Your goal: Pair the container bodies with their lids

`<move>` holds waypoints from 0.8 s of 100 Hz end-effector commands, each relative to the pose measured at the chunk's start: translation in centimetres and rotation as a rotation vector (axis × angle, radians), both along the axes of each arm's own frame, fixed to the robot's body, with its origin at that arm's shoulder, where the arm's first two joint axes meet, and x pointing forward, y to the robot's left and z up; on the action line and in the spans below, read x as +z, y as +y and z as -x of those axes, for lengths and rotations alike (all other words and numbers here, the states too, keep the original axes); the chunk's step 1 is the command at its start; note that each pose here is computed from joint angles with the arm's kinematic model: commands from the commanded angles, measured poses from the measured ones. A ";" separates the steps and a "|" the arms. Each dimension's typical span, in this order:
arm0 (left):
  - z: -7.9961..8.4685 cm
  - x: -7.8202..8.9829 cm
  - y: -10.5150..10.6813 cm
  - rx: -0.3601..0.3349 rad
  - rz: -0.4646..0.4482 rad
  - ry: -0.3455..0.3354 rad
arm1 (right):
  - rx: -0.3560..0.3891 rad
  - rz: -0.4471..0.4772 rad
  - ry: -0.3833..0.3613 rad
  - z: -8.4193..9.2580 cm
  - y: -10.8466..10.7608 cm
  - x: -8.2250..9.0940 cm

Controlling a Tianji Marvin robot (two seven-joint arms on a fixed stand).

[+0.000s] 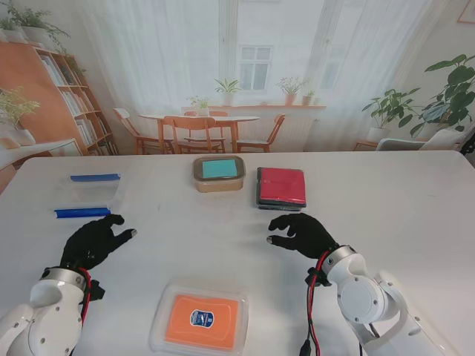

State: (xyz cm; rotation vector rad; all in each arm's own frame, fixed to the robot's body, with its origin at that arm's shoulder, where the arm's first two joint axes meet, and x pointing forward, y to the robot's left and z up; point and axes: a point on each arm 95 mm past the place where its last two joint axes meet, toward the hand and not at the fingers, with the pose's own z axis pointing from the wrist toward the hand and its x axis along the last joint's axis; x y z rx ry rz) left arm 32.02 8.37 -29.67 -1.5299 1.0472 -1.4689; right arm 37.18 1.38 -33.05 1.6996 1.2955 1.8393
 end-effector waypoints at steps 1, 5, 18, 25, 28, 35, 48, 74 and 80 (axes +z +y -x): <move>-1.1 0.7 0.9 0.022 -0.011 -0.044 | 0.005 0.003 0.014 0.0 0.1 -0.1; -1.7 0.9 1.2 0.016 -0.024 -0.073 | 0.003 0.004 0.015 -0.1 0.1 -0.2; -3.4 1.3 2.5 0.002 -0.088 -0.123 | 0.001 0.010 0.014 -0.1 0.1 -0.1; -4.2 1.6 3.3 -0.003 -0.135 -0.142 | 0.000 0.013 0.014 -0.1 0.0 -0.1; -4.5 1.6 3.7 -0.008 -0.157 -0.148 | 0.000 0.015 0.014 -0.1 0.0 -0.1; -5.2 1.7 4.5 -0.012 -0.201 -0.149 | 0.001 0.018 0.015 -0.1 0.0 -0.1; -6.3 1.8 6.0 -0.012 -0.268 -0.135 | 0.004 0.024 0.017 -0.2 0.1 -0.1; -8.1 1.3 9.0 -0.023 -0.405 -0.047 | 0.009 0.032 0.017 -0.3 0.4 -0.1; -8.4 1.1 9.7 -0.028 -0.426 -0.025 | 0.009 0.032 0.018 -0.4 0.4 -0.2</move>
